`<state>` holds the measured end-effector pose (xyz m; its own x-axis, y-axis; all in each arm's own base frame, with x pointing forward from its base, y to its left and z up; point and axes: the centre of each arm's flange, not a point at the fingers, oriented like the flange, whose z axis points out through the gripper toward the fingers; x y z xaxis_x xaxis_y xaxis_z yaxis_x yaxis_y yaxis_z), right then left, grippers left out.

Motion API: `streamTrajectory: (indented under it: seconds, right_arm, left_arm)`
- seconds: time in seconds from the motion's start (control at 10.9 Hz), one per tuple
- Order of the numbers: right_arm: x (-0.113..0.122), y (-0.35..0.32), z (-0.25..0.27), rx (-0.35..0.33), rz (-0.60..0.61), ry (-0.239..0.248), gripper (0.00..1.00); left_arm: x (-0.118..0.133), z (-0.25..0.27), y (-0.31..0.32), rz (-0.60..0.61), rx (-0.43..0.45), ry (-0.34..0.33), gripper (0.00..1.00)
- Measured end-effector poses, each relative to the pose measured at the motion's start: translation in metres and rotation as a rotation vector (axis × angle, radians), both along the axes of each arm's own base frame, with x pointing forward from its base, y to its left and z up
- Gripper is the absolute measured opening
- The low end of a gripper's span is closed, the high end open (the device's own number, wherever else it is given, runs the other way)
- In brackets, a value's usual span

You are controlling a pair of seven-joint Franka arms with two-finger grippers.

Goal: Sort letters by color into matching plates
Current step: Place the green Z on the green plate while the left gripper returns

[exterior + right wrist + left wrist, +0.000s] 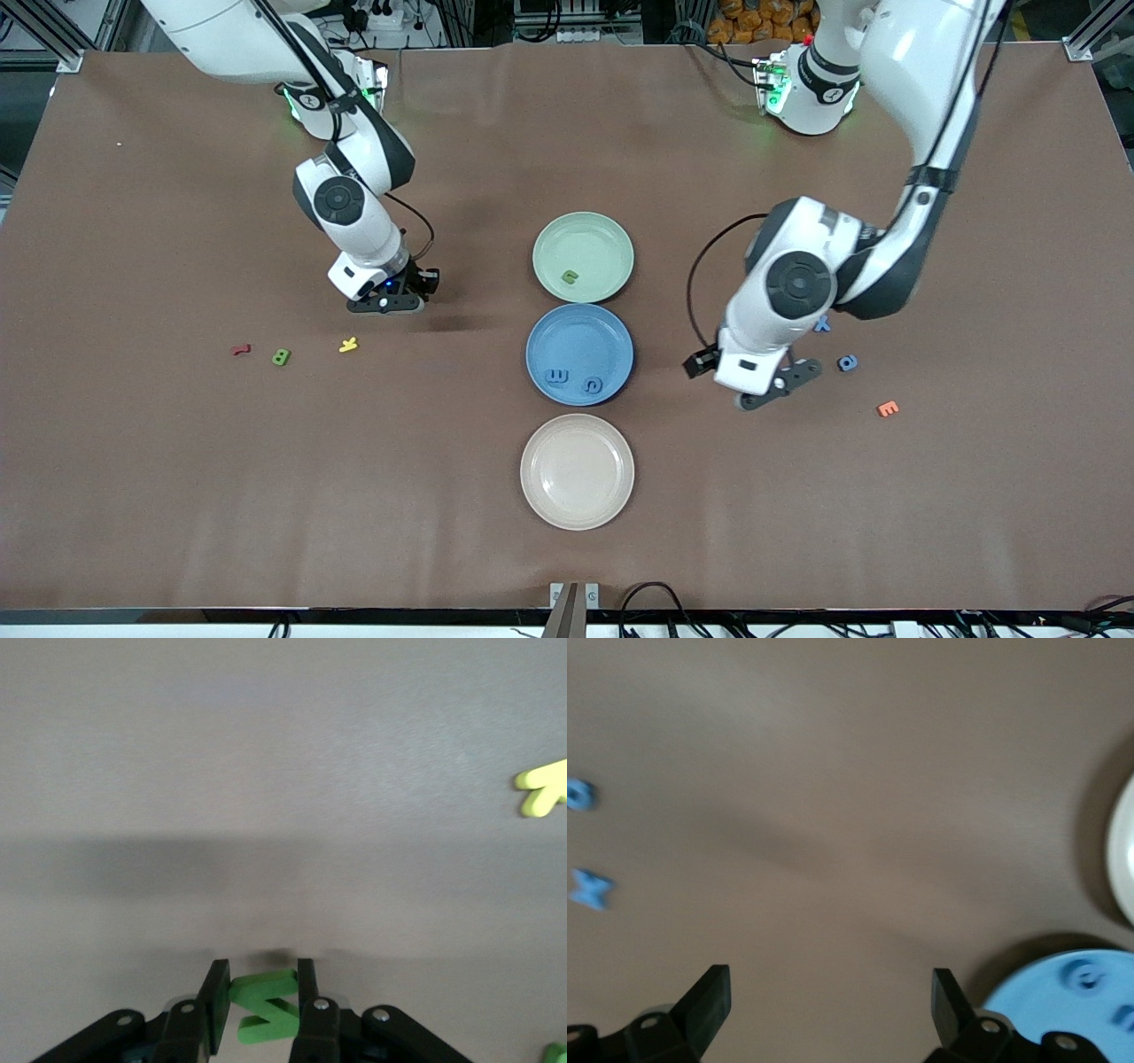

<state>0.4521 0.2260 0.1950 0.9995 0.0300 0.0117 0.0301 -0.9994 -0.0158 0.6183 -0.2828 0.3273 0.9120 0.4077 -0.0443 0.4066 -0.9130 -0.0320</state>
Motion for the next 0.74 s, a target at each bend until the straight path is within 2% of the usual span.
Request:
streamTrajectory:
  seconds: [0.37, 0.55, 0.74]
  right_arm:
    - [-0.016, 0.068, 0.017, 0.022, -0.064, -0.013, 0.35]
    - [-0.026, 0.111, 0.026, 0.054, -0.105, -0.022, 0.35]
    - [-0.030, 0.151, 0.033, 0.071, -0.151, -0.012, 0.35]
  left_arm:
    - [0.009, 0.021, 0.080, -0.116, 0.021, 0.045, 1.00]
    - [-0.005, 0.009, 0.096, -0.118, 0.031, 0.067, 1.00]
    - [-0.023, -0.003, 0.099, -0.126, 0.029, 0.043, 1.00]
